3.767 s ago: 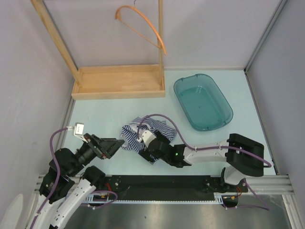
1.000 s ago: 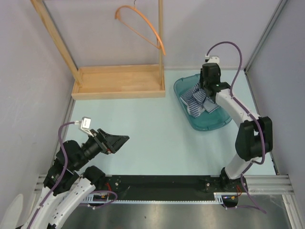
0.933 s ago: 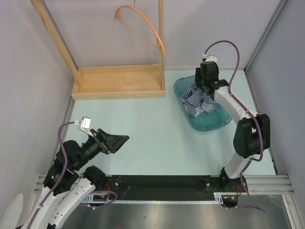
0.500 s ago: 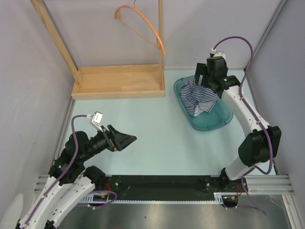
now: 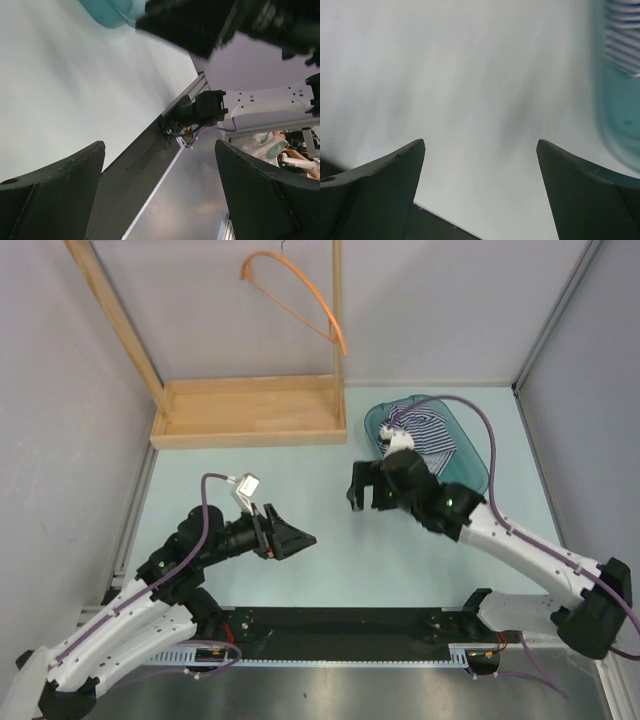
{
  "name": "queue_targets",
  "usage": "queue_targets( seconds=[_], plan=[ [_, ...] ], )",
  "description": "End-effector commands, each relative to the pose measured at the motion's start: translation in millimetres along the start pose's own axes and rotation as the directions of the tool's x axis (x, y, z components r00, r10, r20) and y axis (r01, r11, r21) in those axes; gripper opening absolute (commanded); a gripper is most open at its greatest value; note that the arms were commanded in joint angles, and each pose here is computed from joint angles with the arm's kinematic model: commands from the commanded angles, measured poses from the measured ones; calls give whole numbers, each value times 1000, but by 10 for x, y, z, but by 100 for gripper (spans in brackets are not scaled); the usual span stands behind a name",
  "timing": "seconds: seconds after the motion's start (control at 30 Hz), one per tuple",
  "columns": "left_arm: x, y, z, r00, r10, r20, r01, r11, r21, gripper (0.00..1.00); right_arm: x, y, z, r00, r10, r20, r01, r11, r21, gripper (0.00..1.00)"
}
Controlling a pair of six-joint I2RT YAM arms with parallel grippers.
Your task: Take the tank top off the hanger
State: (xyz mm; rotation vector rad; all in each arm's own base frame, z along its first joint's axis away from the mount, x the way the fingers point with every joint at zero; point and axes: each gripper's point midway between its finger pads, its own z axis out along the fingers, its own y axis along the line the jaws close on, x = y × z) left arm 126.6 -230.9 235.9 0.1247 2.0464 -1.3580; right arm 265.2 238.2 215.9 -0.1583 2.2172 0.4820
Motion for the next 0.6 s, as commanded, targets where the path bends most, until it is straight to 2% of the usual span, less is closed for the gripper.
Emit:
queue_targets(
  seconds=[0.0,0.07,0.1,0.13,0.2,0.23,0.3,0.43,0.5,0.57],
  plan=[
    [-97,-122,97,997,23,73,-28,997,73,96,206,516,-402,978,189,90,-161,954,-252,100],
    [-83,-89,78,995,15,97,-23,996,84,97,403,520,-487,971,223,83,-191,938,-290,100],
    [-35,-46,46,994,6,110,-17,995,100,97,677,512,-507,976,209,53,-183,934,-307,100],
    [-20,-22,23,992,3,123,-17,994,107,97,647,470,-650,960,264,89,-221,917,-332,100],
    [84,34,-38,990,-8,138,-13,988,151,98,923,279,-679,958,274,82,-237,922,-305,100],
    [127,57,-54,990,-14,141,-10,986,167,98,874,228,-855,932,344,114,-289,895,-339,100],
    [257,175,-51,990,-37,135,12,982,186,99,1038,22,-901,927,359,113,-310,899,-309,100],
    [374,199,-144,984,-58,167,9,959,282,99,1151,-256,-1025,882,450,139,-380,855,-354,100],
    [413,197,-154,980,-64,187,-4,940,341,100,1126,-320,-1088,856,495,149,-407,823,-397,100],
    [392,9,-263,974,-58,217,-48,890,453,99,1075,-273,-1154,843,519,139,-417,796,-439,100]
  ],
)
